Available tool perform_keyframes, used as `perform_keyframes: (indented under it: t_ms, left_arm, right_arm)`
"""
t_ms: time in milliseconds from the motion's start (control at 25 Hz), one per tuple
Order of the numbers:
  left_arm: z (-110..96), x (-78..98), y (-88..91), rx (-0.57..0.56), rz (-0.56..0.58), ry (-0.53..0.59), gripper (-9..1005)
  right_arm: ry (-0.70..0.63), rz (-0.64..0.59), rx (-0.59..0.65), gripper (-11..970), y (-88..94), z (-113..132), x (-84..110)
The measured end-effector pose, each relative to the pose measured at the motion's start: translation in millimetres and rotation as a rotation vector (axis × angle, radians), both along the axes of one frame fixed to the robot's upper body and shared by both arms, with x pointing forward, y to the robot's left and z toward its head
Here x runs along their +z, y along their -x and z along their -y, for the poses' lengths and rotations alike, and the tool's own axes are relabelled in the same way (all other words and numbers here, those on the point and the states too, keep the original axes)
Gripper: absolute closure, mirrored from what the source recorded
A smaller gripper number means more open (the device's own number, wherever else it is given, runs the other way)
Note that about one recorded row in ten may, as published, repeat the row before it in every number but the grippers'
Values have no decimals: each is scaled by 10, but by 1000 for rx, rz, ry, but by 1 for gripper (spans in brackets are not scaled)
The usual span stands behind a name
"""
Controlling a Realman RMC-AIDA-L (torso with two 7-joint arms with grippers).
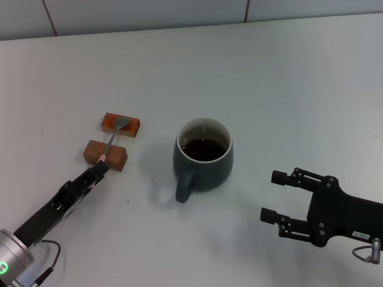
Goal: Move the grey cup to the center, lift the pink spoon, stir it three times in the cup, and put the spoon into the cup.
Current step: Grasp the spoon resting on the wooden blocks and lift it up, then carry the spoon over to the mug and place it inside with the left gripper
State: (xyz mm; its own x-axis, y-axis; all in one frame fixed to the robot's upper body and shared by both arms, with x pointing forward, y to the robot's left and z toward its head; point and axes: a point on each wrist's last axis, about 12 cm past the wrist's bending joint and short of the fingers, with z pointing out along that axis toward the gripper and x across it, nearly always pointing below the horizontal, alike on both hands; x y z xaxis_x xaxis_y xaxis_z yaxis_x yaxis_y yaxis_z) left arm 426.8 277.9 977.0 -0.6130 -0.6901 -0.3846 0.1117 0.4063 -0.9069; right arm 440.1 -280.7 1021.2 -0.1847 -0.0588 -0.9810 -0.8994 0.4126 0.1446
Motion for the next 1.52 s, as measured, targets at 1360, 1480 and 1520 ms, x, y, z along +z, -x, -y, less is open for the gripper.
perform_keyframes:
  t_ms: [1360,1480,1520]
  left_arm:
    - [-179,637,-549,-208,443,-229,878]
    - [-224,955,-774,-345,549,-425,878]
    - [-244,1182,-894,-404,615,-545,878]
  right_arm:
    - [-2,3,6,185,-21,-12,9]
    - [-1,6,7,185,-24,-5,14]
    - [0,7,7,185,-25,-3,16]
